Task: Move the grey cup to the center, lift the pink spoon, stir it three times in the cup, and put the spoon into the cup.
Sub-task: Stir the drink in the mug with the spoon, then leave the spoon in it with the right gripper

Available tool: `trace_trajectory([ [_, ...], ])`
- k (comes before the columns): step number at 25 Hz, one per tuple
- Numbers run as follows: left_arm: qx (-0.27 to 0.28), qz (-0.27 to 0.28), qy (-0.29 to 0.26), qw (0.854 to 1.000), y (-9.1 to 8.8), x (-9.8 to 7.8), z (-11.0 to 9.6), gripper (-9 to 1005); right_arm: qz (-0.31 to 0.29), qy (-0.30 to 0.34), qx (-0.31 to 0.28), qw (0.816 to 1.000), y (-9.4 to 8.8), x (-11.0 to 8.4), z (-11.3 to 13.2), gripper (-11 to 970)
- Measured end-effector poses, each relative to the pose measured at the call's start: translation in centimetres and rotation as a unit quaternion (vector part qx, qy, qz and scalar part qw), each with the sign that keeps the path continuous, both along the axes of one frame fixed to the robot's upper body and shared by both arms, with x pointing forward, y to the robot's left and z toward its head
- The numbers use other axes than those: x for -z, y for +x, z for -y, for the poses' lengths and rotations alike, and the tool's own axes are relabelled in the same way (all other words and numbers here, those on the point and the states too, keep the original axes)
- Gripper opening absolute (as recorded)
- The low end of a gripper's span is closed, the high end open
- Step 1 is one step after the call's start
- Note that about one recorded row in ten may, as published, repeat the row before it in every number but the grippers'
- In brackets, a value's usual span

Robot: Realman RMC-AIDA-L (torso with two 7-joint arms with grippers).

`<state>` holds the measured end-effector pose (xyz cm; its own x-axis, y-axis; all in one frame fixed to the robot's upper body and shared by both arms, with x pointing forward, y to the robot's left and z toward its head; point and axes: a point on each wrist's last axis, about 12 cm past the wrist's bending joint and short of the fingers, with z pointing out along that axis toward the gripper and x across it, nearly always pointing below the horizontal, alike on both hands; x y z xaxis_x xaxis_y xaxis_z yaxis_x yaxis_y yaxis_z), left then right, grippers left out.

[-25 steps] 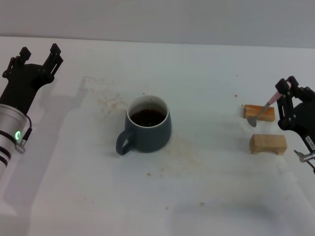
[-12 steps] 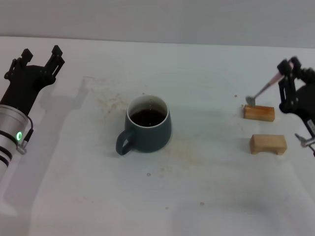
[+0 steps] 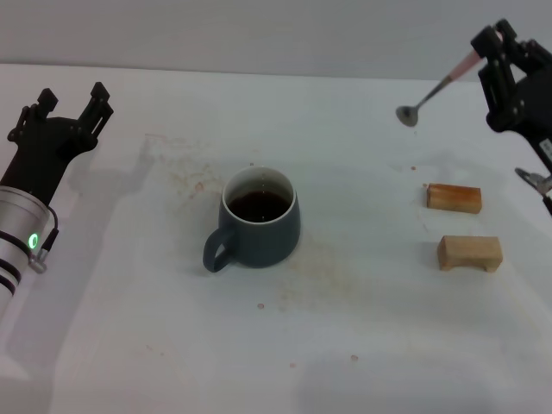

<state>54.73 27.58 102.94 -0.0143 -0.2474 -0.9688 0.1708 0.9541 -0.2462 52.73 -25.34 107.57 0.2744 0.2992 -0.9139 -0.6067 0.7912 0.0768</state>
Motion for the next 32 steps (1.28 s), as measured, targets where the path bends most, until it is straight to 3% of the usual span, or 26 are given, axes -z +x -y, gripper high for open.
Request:
trace_trajectory([
  [6,0.003,-0.004,0.0,1.0,0.0,0.1,0.2,827,0.003,-0.009,-0.109,0.994,1.8,-3.2,1.9,94],
  [12,0.003,-0.011,0.0,1.0,0.1,0.2,0.3,827,-0.05,-0.06,-0.223,0.972,3.9,-7.8,3.3,94],
  [17,0.005,-0.009,-0.001,1.0,0.1,0.1,0.3,827,-0.093,-0.104,-0.286,0.948,6.0,-10.9,2.6,94],
  [23,0.007,-0.008,-0.003,1.0,0.1,0.1,0.5,827,-0.116,-0.155,-0.322,0.927,8.4,-12.3,-0.7,95],
  [32,0.025,-0.009,-0.009,1.0,-0.4,0.2,1.2,827,-0.138,-0.238,-0.361,0.891,9.4,-10.1,-8.9,94],
])
